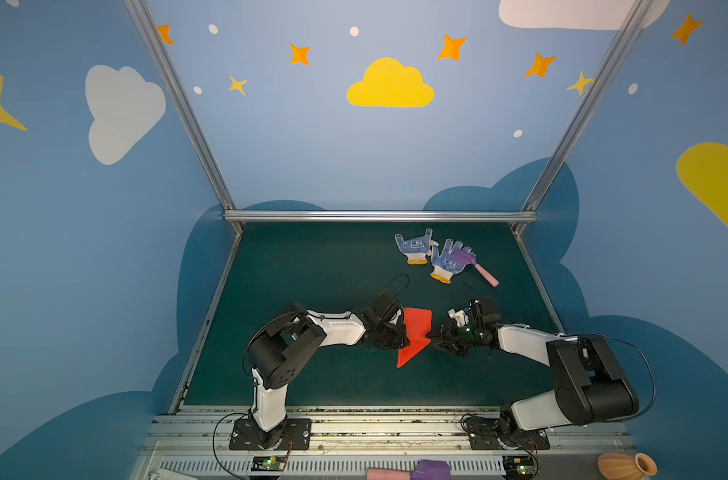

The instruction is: Fold a paper plane with a square sheet of paper (fold left side to right side)

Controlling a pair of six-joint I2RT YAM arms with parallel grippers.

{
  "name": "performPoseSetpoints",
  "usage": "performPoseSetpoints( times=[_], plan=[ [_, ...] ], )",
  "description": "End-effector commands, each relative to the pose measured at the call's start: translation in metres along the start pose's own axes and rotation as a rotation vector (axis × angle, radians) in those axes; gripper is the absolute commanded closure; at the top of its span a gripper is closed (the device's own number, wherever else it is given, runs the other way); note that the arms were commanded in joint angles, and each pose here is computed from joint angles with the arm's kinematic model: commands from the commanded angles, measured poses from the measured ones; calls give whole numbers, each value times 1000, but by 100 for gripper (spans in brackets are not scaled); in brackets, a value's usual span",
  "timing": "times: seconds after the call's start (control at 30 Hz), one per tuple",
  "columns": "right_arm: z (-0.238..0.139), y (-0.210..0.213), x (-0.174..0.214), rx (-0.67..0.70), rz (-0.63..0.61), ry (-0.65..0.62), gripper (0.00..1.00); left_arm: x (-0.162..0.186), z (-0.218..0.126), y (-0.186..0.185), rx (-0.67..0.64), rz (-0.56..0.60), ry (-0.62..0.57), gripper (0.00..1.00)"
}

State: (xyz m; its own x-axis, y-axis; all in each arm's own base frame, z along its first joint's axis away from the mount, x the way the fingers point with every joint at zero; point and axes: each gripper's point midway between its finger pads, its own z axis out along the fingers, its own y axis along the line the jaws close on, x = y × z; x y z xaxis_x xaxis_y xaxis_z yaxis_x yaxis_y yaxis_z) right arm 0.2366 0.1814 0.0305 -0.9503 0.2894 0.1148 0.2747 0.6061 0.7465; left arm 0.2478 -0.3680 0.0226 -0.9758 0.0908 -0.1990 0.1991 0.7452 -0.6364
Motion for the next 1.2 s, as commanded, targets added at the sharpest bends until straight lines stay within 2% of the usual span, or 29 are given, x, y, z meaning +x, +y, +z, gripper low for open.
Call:
performPoseSetpoints(
  times=[0.0, 0.2, 0.3, 0.4, 0.47, 0.6, 0.7, 0.77, 0.9, 1.17],
  plan=[
    [6, -5, -4, -3, 14, -4, 49, 9, 8, 16, -32, -12, 27, 84],
    [13, -9, -9, -4, 32, -7, 57, 11, 9, 19, -32, -14, 36, 84],
    [14, -11, -9, 5, 36, -12, 64, 11, 8, 19, -29, -12, 37, 84],
    [13, -12, -10, 10, 36, -18, 84, 7, 3, 17, -25, 3, 29, 83],
    [11, -10, -10, 9, 34, -24, 99, 0, -4, 10, -24, 36, 13, 79],
    [4, 0, -10, 2, 20, -40, 100, -12, -23, -6, -40, 131, -30, 66],
    [-5, 9, -9, 14, 4, -61, 100, -13, -35, -18, -63, 205, -72, 50],
    [-10, 14, -6, 29, 1, -72, 100, -8, -38, -23, -97, 267, -98, 43],
    [-18, 24, -2, 49, -9, -89, 100, 3, -36, -31, -170, 370, -148, 38],
    [-22, 31, 7, 73, -13, -103, 100, 19, -29, -37, -322, 530, -259, 39]
  ],
)
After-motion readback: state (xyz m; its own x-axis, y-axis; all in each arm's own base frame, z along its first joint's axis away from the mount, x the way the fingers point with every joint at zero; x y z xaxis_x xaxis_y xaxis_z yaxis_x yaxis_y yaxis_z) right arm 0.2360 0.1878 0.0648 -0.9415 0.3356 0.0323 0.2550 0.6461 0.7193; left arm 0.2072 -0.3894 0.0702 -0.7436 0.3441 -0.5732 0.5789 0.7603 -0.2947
